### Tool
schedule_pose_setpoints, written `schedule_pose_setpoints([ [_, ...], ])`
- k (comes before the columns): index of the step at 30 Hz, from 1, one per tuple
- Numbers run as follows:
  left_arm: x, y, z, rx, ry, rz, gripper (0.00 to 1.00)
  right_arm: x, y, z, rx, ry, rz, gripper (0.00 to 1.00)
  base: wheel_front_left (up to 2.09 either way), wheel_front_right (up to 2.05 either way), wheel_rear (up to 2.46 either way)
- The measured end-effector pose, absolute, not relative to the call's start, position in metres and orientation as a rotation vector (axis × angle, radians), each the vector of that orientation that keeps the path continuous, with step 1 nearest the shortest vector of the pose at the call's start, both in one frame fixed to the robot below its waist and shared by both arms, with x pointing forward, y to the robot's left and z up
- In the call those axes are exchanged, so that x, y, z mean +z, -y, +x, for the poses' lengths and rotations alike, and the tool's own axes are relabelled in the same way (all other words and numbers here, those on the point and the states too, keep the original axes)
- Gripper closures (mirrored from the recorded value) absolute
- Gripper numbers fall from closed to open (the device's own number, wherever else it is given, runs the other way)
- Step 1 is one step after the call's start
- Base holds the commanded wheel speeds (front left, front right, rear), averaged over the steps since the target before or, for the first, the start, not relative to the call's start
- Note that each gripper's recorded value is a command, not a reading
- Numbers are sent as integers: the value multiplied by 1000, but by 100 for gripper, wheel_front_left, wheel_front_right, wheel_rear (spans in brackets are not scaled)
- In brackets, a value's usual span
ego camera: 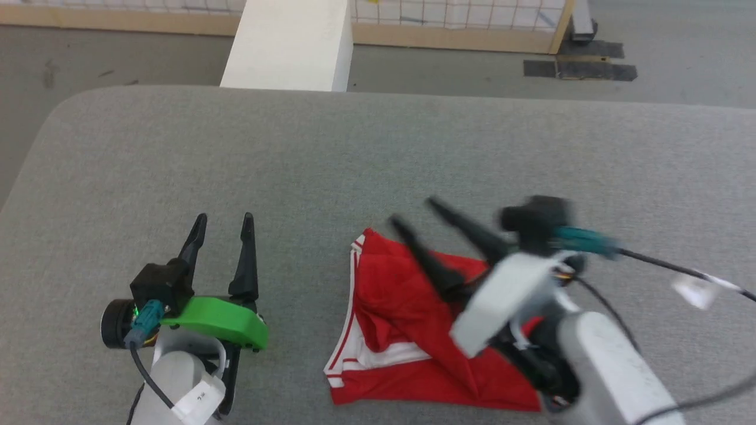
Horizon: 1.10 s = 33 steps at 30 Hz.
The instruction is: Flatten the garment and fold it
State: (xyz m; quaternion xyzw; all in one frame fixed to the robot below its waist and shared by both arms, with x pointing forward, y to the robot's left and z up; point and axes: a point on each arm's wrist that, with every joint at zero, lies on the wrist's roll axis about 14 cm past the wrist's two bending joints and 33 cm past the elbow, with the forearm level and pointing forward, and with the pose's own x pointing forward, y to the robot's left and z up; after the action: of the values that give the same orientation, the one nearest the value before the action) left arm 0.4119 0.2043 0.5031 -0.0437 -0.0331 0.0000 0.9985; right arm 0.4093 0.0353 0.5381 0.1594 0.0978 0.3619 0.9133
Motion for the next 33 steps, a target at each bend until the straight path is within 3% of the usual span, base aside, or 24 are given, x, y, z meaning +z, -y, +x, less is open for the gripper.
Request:
schedule_pose_setpoints([
  [4,508,-199,411,-15,79,-88,0,568,34,418,526,19,421,0,0,0,0],
  [7,512,-194,412,-28,91,-89,0,561,87,414,359,70,433,0,0,0,0],
  [11,516,-187,414,-48,103,-91,0,526,140,400,184,7,399,0,0,0,0],
  [14,517,-183,415,-62,105,-92,0,487,160,386,111,-134,394,0,0,0,0],
  [22,512,-183,415,-65,91,-90,0,412,139,361,145,-506,465,0,0,0,0],
  [33,508,-193,407,-38,77,-85,0,382,88,359,274,-718,558,0,0,0,0],
])
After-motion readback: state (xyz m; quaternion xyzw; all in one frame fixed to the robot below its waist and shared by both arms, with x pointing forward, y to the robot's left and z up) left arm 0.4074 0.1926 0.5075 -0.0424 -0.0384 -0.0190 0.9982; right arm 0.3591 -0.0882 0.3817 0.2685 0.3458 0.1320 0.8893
